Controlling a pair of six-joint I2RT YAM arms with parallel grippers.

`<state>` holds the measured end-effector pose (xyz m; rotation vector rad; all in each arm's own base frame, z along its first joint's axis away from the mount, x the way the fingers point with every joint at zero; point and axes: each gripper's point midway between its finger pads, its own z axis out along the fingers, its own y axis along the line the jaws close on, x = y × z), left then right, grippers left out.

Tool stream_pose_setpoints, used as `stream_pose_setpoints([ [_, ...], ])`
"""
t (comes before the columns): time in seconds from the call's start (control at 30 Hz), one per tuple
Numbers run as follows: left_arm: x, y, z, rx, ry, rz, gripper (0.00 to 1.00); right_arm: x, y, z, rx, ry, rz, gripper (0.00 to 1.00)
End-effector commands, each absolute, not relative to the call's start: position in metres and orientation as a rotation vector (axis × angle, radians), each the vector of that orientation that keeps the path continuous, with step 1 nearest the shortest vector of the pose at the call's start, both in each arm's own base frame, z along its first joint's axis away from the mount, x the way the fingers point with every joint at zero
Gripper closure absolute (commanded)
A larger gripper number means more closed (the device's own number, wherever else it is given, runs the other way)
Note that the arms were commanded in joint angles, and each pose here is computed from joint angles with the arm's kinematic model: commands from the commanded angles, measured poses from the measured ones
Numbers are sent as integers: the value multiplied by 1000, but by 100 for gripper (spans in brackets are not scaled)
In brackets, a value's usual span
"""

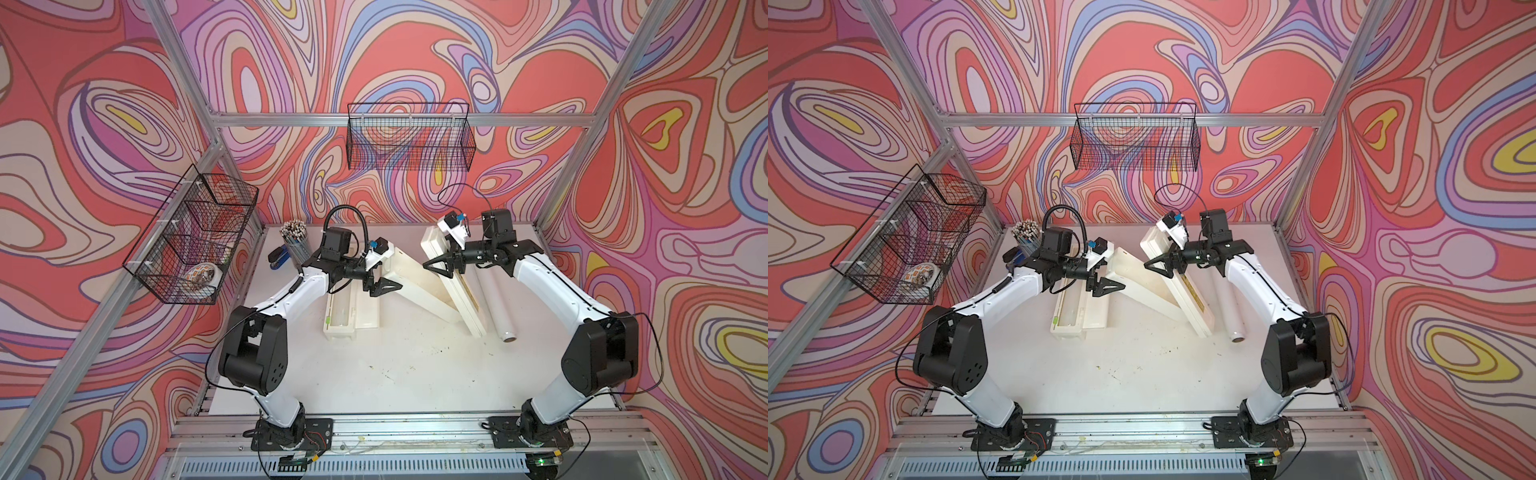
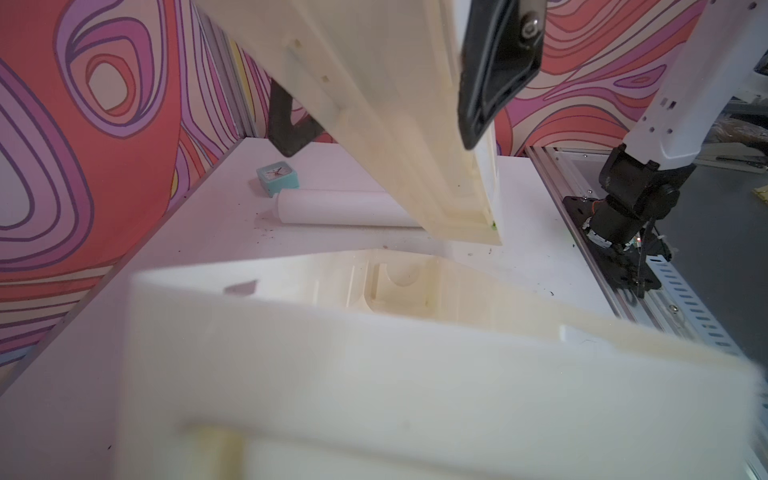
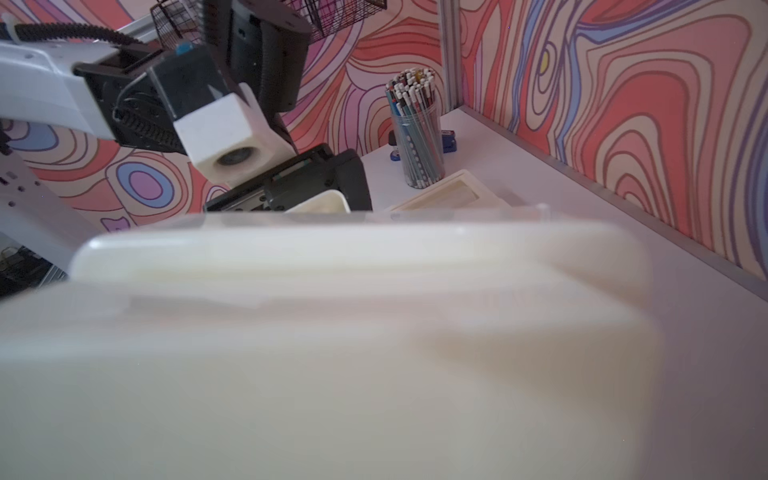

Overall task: Put plastic wrap rolls into dispensers
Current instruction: Open the lid of the plastic wrap cutting box, then place the lid at the center of the board, then place the plastic wrap cutting box at the center of the board.

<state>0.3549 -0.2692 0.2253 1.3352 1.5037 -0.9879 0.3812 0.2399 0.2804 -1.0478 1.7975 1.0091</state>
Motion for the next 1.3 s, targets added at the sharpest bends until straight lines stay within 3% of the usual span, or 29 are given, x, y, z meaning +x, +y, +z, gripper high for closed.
stream_pose_setpoints([
  [0.0, 367, -264, 222, 1324, 1507, -871, 100, 388, 239, 286, -995, 1840, 977, 84],
  [0.27, 402, -256, 234, 1157, 1547, -715, 100, 410, 225, 271, -839, 1991, 864, 87],
  [0.57, 432, -238, 230, 821, 1685, -370, 100, 442, 175, 246, -395, 2265, 570, 83],
  [0.9, 408, -233, 211, 461, 1823, -121, 100, 445, 134, 177, 102, 2500, 400, 80],
  [1.03, 388, -246, 201, 431, 1856, -20, 98, 449, 133, 147, 143, 2575, 371, 78],
  [1.1, 378, -251, 191, 401, 1895, -24, 92, 453, 134, 131, 148, 2623, 354, 77],
  [1.27, 353, -269, 151, 366, 2028, -57, 92, 465, 129, 97, 158, 2690, 258, 75],
])
